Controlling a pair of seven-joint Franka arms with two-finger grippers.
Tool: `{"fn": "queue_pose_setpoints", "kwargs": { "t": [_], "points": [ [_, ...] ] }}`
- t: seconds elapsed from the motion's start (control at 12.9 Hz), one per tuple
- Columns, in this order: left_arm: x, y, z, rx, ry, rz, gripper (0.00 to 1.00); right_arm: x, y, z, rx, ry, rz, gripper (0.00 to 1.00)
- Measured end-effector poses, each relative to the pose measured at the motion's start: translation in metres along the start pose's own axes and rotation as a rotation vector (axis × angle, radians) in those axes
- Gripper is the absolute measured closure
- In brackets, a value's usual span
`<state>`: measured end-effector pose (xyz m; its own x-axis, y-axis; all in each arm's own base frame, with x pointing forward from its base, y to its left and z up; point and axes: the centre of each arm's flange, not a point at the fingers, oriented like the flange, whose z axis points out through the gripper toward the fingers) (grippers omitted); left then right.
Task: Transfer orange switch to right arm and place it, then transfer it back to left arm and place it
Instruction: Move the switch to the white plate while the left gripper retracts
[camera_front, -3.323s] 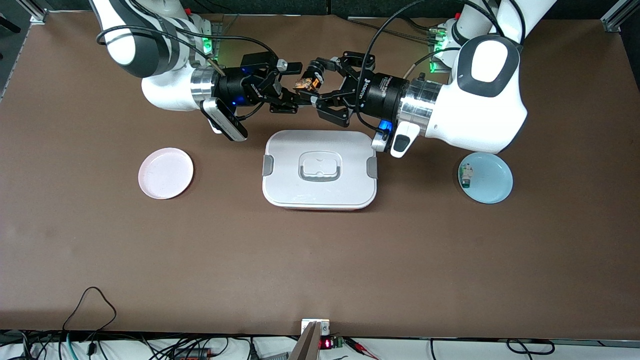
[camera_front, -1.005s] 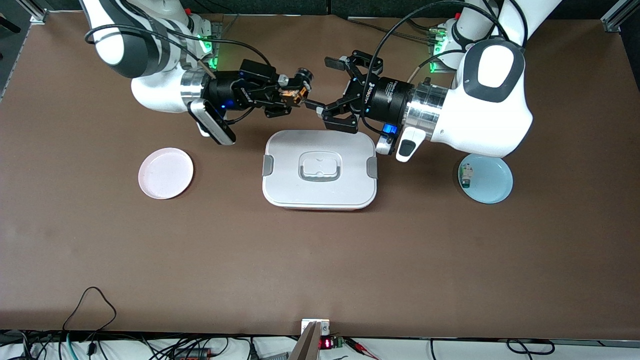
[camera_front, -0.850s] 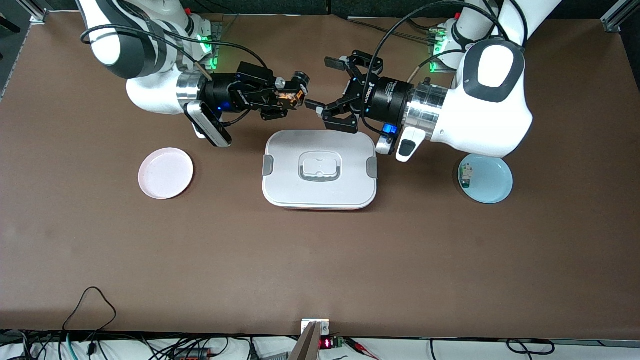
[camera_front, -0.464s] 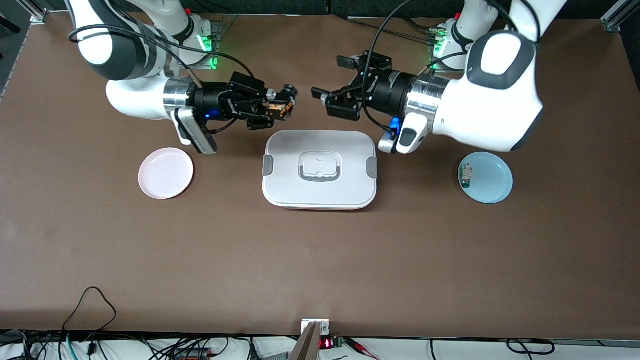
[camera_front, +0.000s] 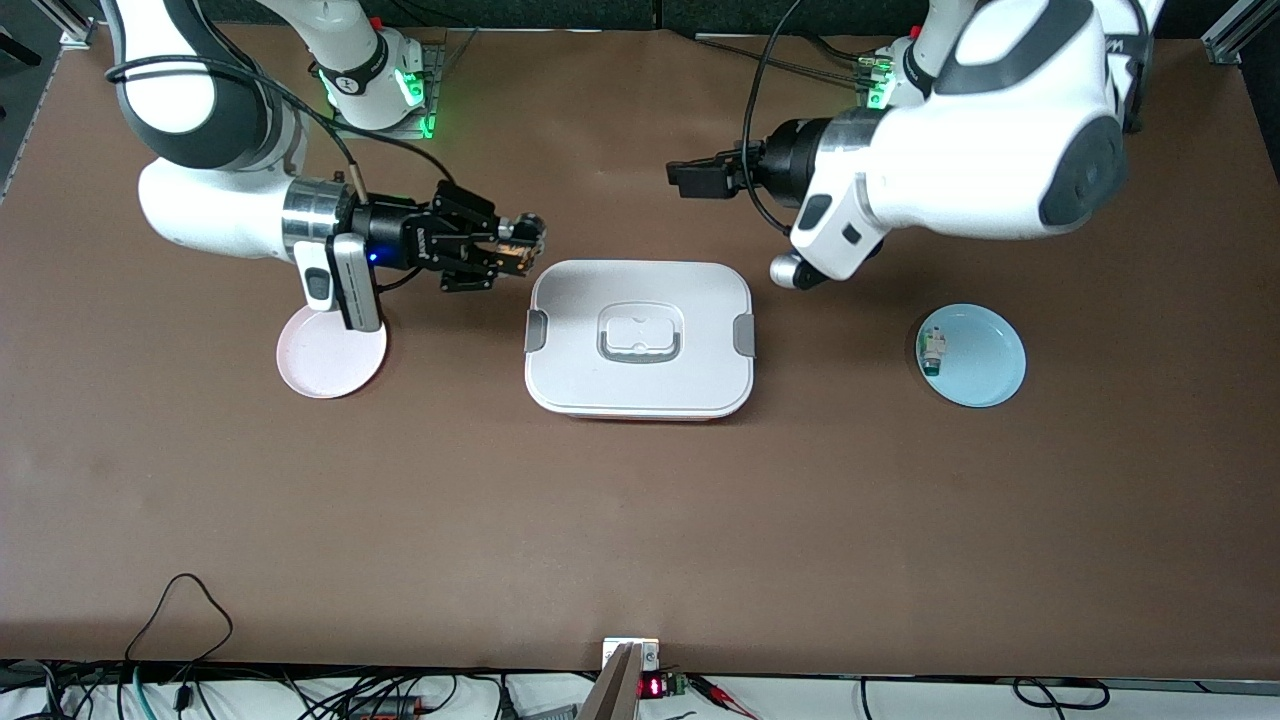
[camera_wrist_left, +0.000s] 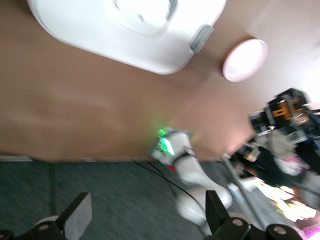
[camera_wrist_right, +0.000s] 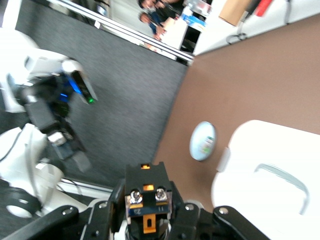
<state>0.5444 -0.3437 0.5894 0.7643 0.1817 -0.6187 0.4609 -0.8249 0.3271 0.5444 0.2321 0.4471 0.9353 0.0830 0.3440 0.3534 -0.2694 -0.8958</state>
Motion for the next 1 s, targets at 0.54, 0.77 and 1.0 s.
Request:
{"fn": "queue_pose_setpoints", "kwargs": {
  "t": [0.54,0.77,1.0],
  "points": [
    [-0.029,-0.031,-0.009,0.466,0.359,0.170,0.00,-0.001,0.057,-0.049,-0.287,-0.208,-0.105,0.63],
    [-0.009,-0.049,-0.036,0.494,0.380,0.227,0.00,0.003,0.074,-0.078,-0.448,-0.335,-0.186,0.63],
    [0.011,-0.074,-0.068,0.486,0.371,0.276,0.00,0.007,0.081,-0.099,-0.588,-0.458,-0.265,0.63]
  ]
}}
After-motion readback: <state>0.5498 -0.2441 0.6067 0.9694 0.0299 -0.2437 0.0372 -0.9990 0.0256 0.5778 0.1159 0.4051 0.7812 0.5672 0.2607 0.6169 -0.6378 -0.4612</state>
